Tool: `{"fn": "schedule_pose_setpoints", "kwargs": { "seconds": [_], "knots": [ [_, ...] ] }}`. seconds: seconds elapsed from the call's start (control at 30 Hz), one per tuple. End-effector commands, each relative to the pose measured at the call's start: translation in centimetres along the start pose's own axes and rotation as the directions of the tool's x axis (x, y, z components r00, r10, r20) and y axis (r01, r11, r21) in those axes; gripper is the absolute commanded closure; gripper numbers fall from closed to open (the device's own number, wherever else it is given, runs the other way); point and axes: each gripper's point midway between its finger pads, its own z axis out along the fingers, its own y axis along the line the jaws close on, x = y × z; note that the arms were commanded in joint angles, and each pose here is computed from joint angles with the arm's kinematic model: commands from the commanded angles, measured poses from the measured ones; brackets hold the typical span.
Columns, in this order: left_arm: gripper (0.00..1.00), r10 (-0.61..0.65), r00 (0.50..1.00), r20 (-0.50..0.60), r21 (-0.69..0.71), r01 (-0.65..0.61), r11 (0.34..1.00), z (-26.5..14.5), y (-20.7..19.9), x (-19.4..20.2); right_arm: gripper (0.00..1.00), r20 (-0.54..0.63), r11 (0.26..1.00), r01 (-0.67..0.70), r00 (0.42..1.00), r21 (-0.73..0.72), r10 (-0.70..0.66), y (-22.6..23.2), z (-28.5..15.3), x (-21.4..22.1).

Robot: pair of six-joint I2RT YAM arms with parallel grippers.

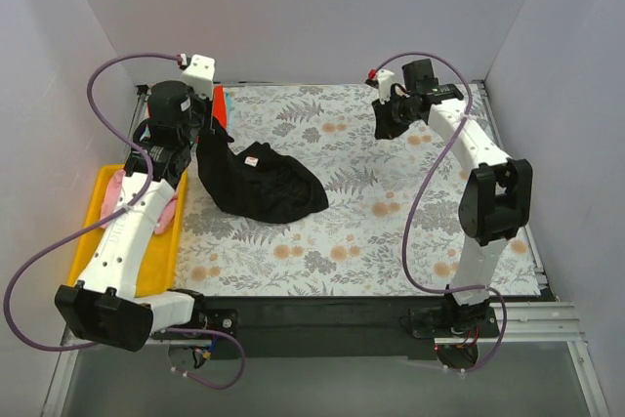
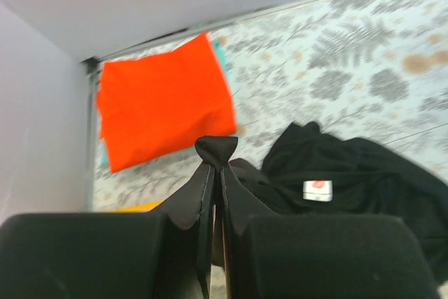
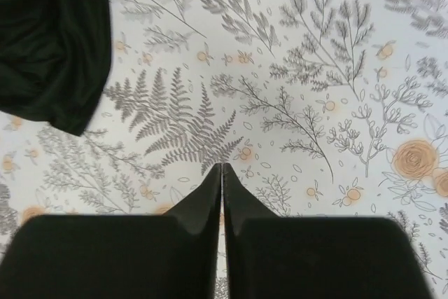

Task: Fold and stack the t-shirts
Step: Flatten the tshirt out

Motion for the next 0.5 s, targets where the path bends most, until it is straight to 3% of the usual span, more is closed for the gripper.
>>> {"fn": "schedule_pose_setpoints", "kwargs": {
  "seconds": [0.0,0.03,0.07,0.1,0.17,0.3,0.33,0.47],
  "knots": [
    [1.00,-0.148,0.980,0.131,0.169,0.125,0.978,-3.1,-1.7,-6.5,0.87,0.076,0.979,0.113,0.992,-0.171,-0.101,5.6,-2.3,-1.6],
    [1.00,-0.179,0.976,0.123,0.224,0.148,0.963,-3.4,-2.6,-7.1,0.77,0.097,0.971,0.115,0.991,-0.208,-0.096,6.5,-2.8,-2.1],
    [1.00,-0.199,0.971,0.133,0.347,0.142,0.927,-4.5,-4.6,-8.3,0.53,0.146,0.958,0.115,0.986,-0.263,-0.078,8.0,-4.1,-3.2],
    [1.00,-0.210,0.970,0.124,0.405,0.144,0.903,-5.3,-5.5,-8.7,0.42,0.184,0.952,0.128,0.980,-0.278,-0.078,8.7,-5.2,-4.4],
    [1.00,-0.248,0.960,0.126,0.598,0.126,0.792,-8.2,-8.6,-10.1,0.32,0.261,0.941,0.174,0.960,-0.290,-0.097,10.1,-7.9,-6.5],
    [1.00,-0.256,0.965,0.064,0.792,0.107,0.602,-10.8,-13.4,-9.8,0.31,0.313,0.950,0.253,0.931,-0.183,-0.188,9.7,-11.6,-6.8],
    [1.00,-0.226,0.973,0.042,0.833,0.091,0.546,-11.3,-16.2,-9.4,0.30,0.303,0.956,0.244,0.935,-0.165,-0.186,9.2,-11.8,-6.2],
    [1.00,-0.137,0.987,0.089,0.902,-0.021,0.432,-12.7,-23.7,-9.9,0.28,0.303,0.983,0.163,0.944,-0.083,-0.131,5.3,-15.5,-4.5]
  ]
}}
